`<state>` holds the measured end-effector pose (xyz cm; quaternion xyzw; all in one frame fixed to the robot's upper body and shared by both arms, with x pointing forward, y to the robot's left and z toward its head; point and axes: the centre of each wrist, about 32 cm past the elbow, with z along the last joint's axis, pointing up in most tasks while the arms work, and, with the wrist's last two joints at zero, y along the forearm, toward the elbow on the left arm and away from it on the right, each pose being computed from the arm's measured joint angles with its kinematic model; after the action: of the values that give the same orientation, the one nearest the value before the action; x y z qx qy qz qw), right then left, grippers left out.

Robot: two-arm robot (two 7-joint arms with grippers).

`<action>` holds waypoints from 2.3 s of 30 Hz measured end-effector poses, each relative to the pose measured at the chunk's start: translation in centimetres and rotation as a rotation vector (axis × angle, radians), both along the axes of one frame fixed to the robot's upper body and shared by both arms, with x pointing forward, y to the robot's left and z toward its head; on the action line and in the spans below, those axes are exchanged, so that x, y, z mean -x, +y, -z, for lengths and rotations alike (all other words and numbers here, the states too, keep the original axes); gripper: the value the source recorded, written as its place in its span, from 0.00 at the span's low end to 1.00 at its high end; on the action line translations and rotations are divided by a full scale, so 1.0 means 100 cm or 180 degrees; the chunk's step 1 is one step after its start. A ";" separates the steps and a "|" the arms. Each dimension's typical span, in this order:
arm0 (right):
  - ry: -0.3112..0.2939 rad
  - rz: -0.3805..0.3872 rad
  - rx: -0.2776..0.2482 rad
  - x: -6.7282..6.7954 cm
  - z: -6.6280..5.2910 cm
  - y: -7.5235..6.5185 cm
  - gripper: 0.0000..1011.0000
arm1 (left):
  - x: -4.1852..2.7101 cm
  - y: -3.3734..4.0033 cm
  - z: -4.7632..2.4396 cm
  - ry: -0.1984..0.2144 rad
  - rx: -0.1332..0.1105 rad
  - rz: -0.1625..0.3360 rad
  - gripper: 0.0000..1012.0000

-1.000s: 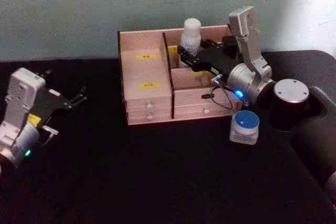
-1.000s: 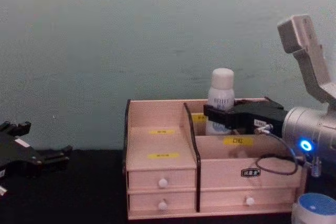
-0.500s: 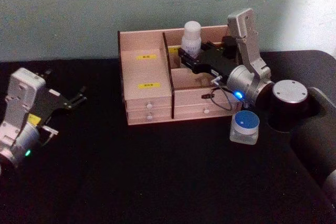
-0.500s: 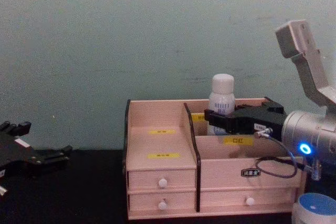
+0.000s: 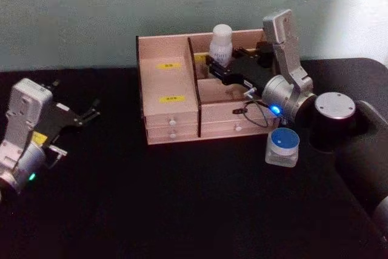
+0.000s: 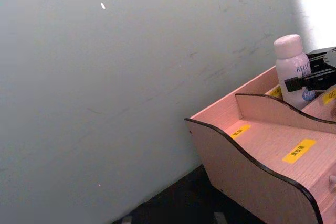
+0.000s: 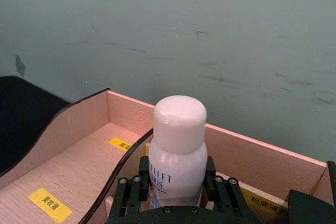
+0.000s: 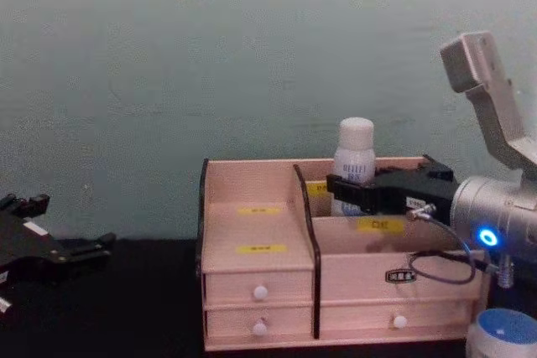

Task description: Pick up the facial cleanser and watermelon frost from the table and place them into the tiered storage box.

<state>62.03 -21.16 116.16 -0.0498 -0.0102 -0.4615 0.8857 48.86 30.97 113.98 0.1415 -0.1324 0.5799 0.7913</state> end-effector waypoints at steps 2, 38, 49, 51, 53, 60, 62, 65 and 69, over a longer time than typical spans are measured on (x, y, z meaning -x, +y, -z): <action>-0.0001 0.0000 0.0000 0.000 0.000 0.000 0.58 | 0.0000 0.0000 0.0000 0.0000 0.0000 0.0000 0.99; -0.0201 0.0014 -0.0020 0.016 -0.013 -0.003 0.99 | 0.0000 0.0000 0.0000 0.0000 0.0000 0.0000 0.99; -0.0217 -0.0073 0.0017 0.055 -0.030 -0.024 0.99 | 0.0000 0.0000 0.0000 0.0000 0.0000 0.0000 0.99; -0.0197 -0.0100 0.0034 0.066 -0.033 -0.032 0.99 | 0.0000 0.0000 0.0000 0.0000 0.0000 0.0000 0.99; -0.0187 -0.0110 0.0046 0.072 -0.034 -0.037 0.99 | 0.0000 0.0000 0.0000 0.0000 0.0000 0.0000 0.99; -0.0114 -0.0153 0.0088 0.107 -0.041 -0.063 0.99 | 0.0000 0.0000 0.0000 0.0000 0.0000 0.0000 0.99; -0.0072 -0.0165 0.0113 0.118 -0.041 -0.070 0.99 | 0.0000 0.0000 0.0000 0.0000 0.0000 0.0000 0.99; -0.0007 -0.0166 0.0144 0.131 -0.040 -0.079 0.99 | 0.0000 0.0000 0.0000 0.0000 0.0000 0.0000 0.99; 0.0091 -0.0124 0.0186 0.145 -0.037 -0.088 0.99 | 0.0000 0.0000 0.0000 0.0000 0.0000 0.0000 0.99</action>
<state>47.51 -29.99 119.83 -0.0820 -0.0120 -0.4429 0.8927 48.86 30.97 113.98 0.1415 -0.1324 0.5799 0.7913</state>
